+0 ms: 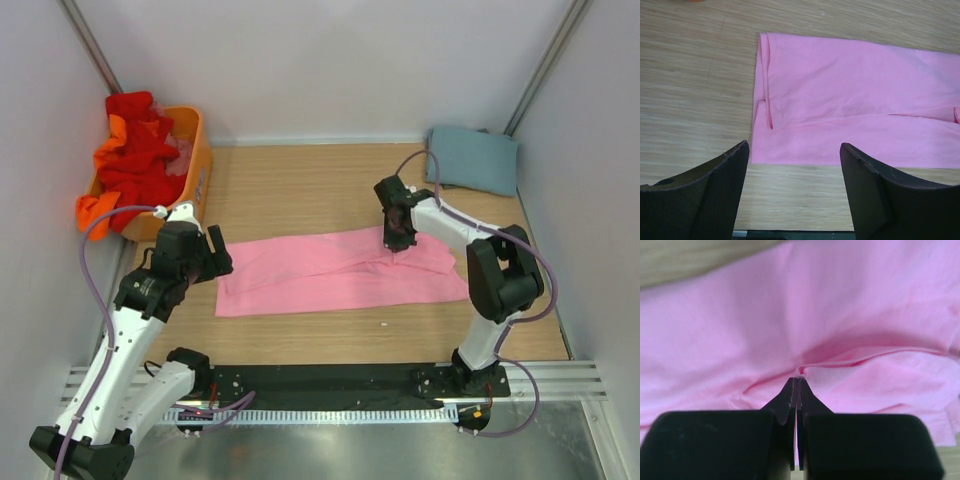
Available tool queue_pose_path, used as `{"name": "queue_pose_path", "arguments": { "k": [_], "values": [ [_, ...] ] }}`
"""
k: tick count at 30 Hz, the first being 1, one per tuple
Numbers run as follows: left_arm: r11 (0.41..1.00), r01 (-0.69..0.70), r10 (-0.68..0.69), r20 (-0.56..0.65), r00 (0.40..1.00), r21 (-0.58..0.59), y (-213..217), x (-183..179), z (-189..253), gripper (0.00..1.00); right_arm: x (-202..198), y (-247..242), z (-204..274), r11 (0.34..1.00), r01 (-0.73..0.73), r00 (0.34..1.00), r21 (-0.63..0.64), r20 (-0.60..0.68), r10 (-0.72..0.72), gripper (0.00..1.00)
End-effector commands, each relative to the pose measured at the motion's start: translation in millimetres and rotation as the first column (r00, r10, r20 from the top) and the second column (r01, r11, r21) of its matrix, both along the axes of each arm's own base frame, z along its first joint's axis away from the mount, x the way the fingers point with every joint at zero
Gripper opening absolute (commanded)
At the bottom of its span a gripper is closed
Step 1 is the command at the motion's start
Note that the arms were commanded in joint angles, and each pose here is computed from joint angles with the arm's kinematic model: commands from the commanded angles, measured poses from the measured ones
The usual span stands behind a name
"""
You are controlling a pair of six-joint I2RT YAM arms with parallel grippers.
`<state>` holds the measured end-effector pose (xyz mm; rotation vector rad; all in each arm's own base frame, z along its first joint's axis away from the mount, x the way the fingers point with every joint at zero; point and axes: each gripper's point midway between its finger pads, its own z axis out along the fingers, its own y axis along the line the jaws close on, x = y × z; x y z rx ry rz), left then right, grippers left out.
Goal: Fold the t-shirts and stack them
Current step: Fold the tshirt
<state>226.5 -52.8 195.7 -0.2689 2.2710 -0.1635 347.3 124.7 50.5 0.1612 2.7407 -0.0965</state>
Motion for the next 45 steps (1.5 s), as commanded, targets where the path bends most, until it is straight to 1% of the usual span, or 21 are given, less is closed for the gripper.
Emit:
{"name": "queue_pose_path", "arguments": {
  "k": [1, 11, 12, 14, 15, 16, 18, 19, 21, 22, 24, 27, 29, 31, 32, 33, 35, 38, 40, 41, 45],
  "values": [
    [1.0, 0.011, -0.01, 0.028, 1.0, -0.01, -2.6, 1.8, 4.4, 0.75, -23.3, 9.3, 12.4, 1.0, -0.003, 0.999, 0.017, 0.032, 0.003, 0.01],
    [1.0, 0.007, -0.007, 0.019, 1.0, -0.009, -2.8, 2.8, 2.2, 0.75, -76.1, 12.1, 1.1, 1.0, -0.006, 1.0, 0.026, 0.016, 0.006, 0.01],
    [1.0, 0.005, -0.005, 0.015, 1.0, -0.007, -2.1, 2.6, 1.0, 0.75, -83.3, 12.2, 0.7, 0.999, -0.011, 1.0, 0.034, 0.013, 0.01, 0.04],
    [1.0, 0.004, -0.004, 0.011, 1.0, -0.005, -2.3, 3.0, 0.0, 0.75, -91.5, 18.8, 2.2, 0.998, -0.021, 1.0, 0.061, 0.011, 0.021, 0.12],
    [1.0, 0.0, 0.0, 0.007, 1.0, -0.002, -1.7, 3.8, -0.7, 0.75, -98.2, 24.3, 5.5, 0.996, -0.04, 0.999, 0.076, 0.016, 0.039, 0.22],
    [1.0, -0.001, 0.001, 0.005, 1.0, 0.0, -1.3, 3.7, -1.2, 0.75, -101.4, 27.7, 7.7, 0.995, -0.049, 0.999, 0.088, 0.019, 0.048, 0.4],
    [1.0, -0.007, 0.007, 0.0, 1.0, 0.006, -0.2, 4.6, -1.8, 0.75, -110.0, 33.7, 13.9, 0.992, -0.066, 0.998, 0.106, 0.026, 0.064, 0.52],
    [1.0, -0.008, 0.008, -0.008, 1.0, 0.01, 0.0, 4.9, -3.3, 0.75, -112.6, 37.9, 23.2, 0.989, -0.081, 0.996, 0.124, 0.05, 0.075, 0.61],
    [1.0, -0.012, 0.013, -0.015, 1.0, 0.019, 1.2, 5.7, -4.9, 0.75, -115.0, 35.8, 33.6, 0.988, -0.084, 0.995, 0.128, 0.071, 0.075, 0.67],
    [1.0, -0.014, 0.015, -0.025, 1.0, 0.022, 1.2, 6.4, -6.8, 0.75, -113.8, 33.5, 45.6, 0.987, -0.087, 0.992, 0.134, 0.107, 0.072, 0.68],
    [0.999, -0.019, 0.02, -0.034, 0.999, 0.029, 2.1, 7.1, -8.9, 0.75, -101.2, 23.6, 63.1, 0.993, -0.081, 0.981, 0.083, 0.184, 0.065, 0.71],
    [0.999, -0.032, 0.034, -0.052, 0.998, 0.044, 4.3, 8.6, -11.5, 0.74, -79.9, 4.2, 75.1, 0.997, -0.063, 0.971, 0.038, 0.232, 0.052, 0.71],
    [0.998, -0.034, 0.037, -0.062, 0.997, 0.049, 4.9, 8.1, -13.1, 0.74, -61.0, -18.8, 67.7, 0.999, 0.004, 0.978, 0.047, 0.208, -0.014, 0.69],
    [0.998, -0.039, 0.042, -0.062, 0.997, 0.05, 6.0, 7.6, -14.5, 0.74, -45.9, -29.3, 63.0, 0.999, 0.009, 0.977, 0.053, 0.21, -0.02, 0.64],
    [0.998, -0.04, 0.043, -0.058, 0.997, 0.048, 6.0, 7.4, -13.9, 0.73, -38.9, -42.8, 54.4, 0.998, 0.047, 0.981, 0.043, 0.187, -0.054, 0.62],
    [0.998, -0.042, 0.044, -0.055, 0.998, 0.048, 6.2, 7.7, -13.3, 0.73, -34.6, -46.8, 49.1, 0.998, 0.055, 0.982, 0.04, 0.177, -0.061, 0.58],
    [0.998, -0.041, 0.043, -0.055, 0.998, 0.047, 5.8, 7.8, -14.0, 0.74, -25.8, -52.2, 38.8, 0.997, 0.056, 0.985, 0.046, 0.163, -0.063, 0.55],
    [0.998, -0.041, 0.044, -0.065, 0.997, 0.051, 6.1, 7.8, -16.1, 0.73, -30.3, -48.5, 14.0, 0.997, 0.046, 0.994, 0.061, 0.093, -0.052, 0.5],
    [0.998, -0.04, 0.044, -0.071, 0.997, 0.052, 5.5, 8.3, -16.8, 0.74, -36.5, -45.1, 9.6, 0.995, 0.046, 0.994, 0.087, 0.091, -0.053, 0.47],
    [0.998, -0.039, 0.043, -0.072, 0.996, 0.052, 5.1, 8.7, -17.3, 0.74, -48.6, -46.9, -0.1, 0.994, 0.06, 0.996, 0.092, 0.065, -0.066, 0.47],
    [0.998, -0.037, 0.041, -0.085, 0.996, 0.053, 4.1, 10.5, -20.0, 0.74, -79.1, -43.0, -7.7, 0.987, 0.073, 0.997, 0.143, 0.028, -0.077, 0.45]
  ]
}}
